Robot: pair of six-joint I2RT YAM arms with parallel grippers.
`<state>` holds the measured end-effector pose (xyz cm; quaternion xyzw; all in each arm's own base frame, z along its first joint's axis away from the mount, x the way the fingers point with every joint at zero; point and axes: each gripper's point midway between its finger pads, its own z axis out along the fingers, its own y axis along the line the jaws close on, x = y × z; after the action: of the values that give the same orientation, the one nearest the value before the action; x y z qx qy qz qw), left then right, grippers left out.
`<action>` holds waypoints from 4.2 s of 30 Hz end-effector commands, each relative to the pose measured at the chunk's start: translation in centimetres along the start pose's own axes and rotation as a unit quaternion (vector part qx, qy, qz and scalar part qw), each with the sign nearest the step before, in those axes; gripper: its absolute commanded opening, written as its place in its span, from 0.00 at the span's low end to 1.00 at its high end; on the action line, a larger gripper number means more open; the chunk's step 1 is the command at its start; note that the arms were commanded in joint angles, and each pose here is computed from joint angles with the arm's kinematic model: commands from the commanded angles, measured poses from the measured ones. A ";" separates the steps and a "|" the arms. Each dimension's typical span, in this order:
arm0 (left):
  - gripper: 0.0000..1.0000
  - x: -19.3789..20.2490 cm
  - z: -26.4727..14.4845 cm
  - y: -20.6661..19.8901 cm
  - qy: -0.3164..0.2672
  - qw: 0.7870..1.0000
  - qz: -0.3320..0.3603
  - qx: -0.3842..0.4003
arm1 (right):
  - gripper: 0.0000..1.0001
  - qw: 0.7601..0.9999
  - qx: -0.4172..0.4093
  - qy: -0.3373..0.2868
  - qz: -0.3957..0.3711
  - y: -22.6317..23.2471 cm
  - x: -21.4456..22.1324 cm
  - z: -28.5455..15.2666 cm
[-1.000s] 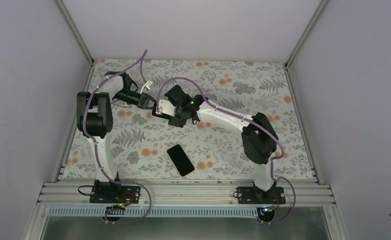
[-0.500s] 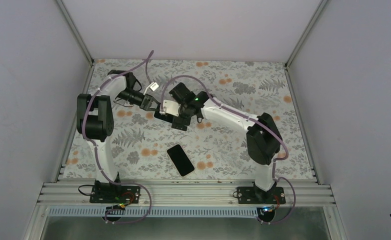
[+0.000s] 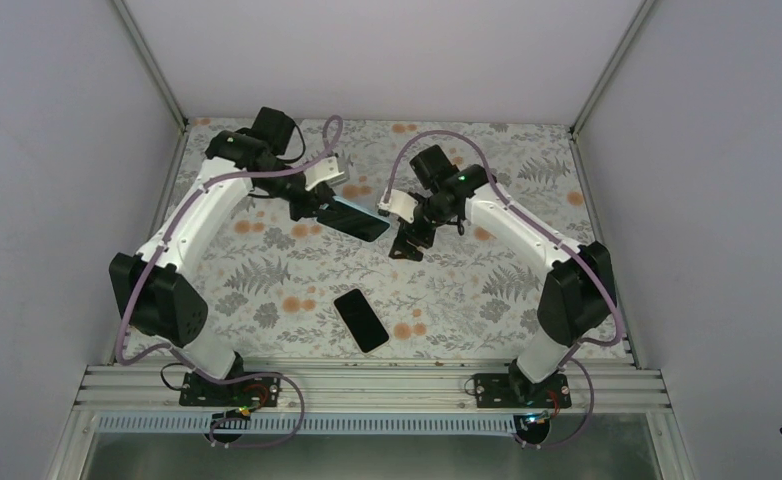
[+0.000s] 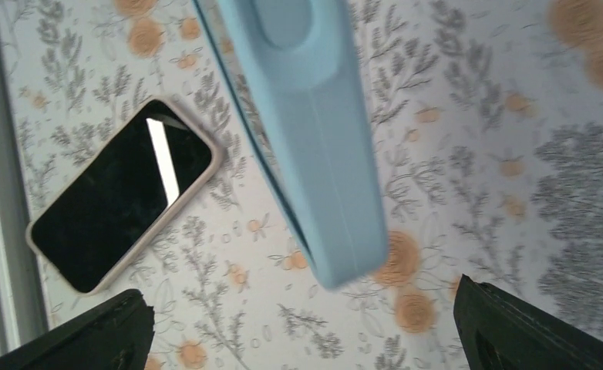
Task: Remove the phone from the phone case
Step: Pick up the phone at the center of the board, then remove the phone case from the phone.
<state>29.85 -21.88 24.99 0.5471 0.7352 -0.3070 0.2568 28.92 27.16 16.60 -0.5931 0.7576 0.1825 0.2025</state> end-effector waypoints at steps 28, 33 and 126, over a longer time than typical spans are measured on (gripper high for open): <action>0.02 -2.1 2.7 -8.8 0.022 0.993 0.081 0.082 | 1.00 0.999 -0.024 -0.010 0.029 -6.4 1.1 1.9; 0.02 -2.2 2.9 -9.9 0.031 0.992 0.089 0.080 | 1.00 0.999 -0.026 0.005 0.024 -8.1 1.2 2.1; 0.02 -5.7 2.6 -8.3 -0.037 0.992 0.114 0.031 | 0.98 0.990 0.084 -0.110 0.018 -0.6 5.1 -7.8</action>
<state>23.29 -28.86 27.12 0.6223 0.6643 -0.3166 0.2668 29.46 19.36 21.51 -0.5187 0.7563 0.1885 0.3514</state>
